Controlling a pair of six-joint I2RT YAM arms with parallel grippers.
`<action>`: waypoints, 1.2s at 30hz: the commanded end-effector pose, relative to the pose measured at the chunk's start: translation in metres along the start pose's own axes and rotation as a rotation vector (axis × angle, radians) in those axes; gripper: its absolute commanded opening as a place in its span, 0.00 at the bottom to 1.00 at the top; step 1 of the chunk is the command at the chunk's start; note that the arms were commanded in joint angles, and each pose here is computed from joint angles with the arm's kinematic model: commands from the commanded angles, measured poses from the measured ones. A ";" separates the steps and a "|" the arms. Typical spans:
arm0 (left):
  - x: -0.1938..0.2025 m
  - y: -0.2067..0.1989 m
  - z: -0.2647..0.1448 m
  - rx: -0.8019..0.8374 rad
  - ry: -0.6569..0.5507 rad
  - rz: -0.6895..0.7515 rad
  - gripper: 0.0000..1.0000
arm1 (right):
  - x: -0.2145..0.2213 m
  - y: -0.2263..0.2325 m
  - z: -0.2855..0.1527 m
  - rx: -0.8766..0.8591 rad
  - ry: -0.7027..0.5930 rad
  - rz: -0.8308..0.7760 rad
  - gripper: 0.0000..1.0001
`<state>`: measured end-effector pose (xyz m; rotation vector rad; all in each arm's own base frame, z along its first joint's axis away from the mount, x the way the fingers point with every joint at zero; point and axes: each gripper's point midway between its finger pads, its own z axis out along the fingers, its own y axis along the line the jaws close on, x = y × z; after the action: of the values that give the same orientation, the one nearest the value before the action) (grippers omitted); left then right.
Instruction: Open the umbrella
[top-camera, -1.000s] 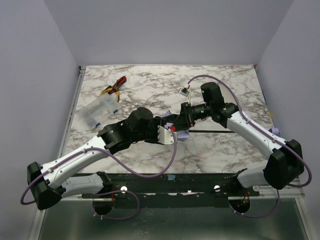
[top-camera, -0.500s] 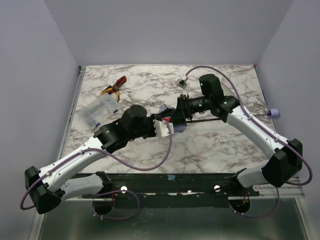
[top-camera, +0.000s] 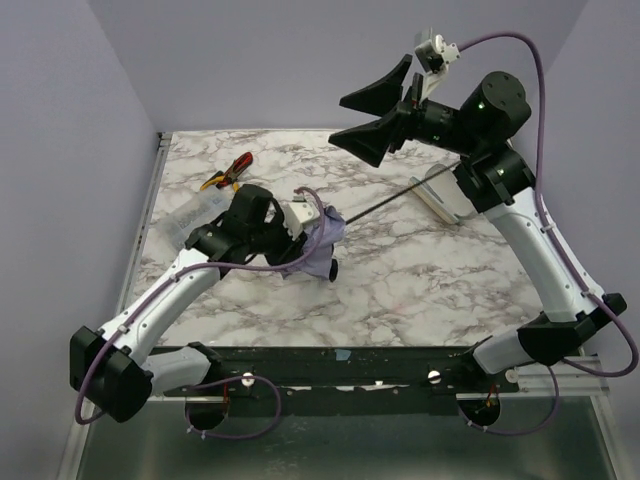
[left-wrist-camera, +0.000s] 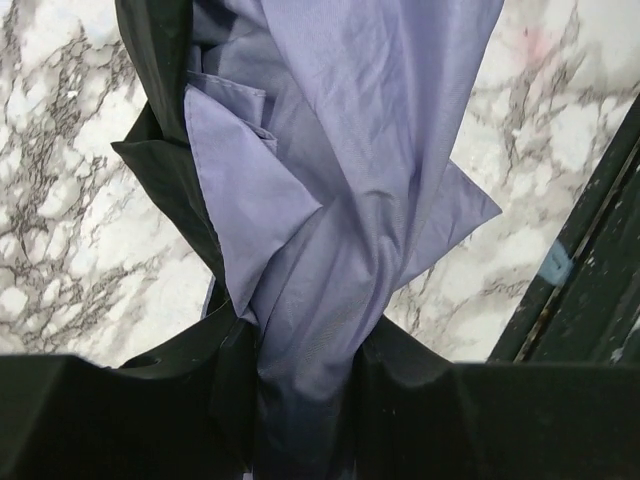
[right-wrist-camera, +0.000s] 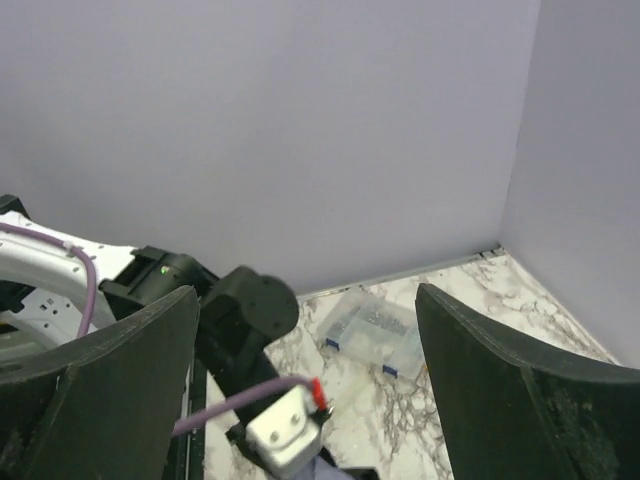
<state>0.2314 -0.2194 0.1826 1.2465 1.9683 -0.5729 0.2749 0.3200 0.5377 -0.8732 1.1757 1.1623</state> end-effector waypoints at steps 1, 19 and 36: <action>-0.068 0.011 -0.033 0.042 -0.271 -0.148 0.00 | 0.024 -0.002 -0.008 0.041 0.021 0.080 0.89; -0.162 -0.004 -0.115 0.211 -0.778 -0.284 0.00 | 0.006 -0.049 -0.020 0.358 -0.123 0.179 0.70; -0.163 -0.021 -0.124 0.255 -0.797 -0.225 0.00 | 0.022 -0.030 0.009 0.116 -0.130 0.254 0.31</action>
<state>0.2264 -0.2366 0.3686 0.6792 1.4874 -1.2463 0.3129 0.3202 0.5137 -0.5191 1.2956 1.2633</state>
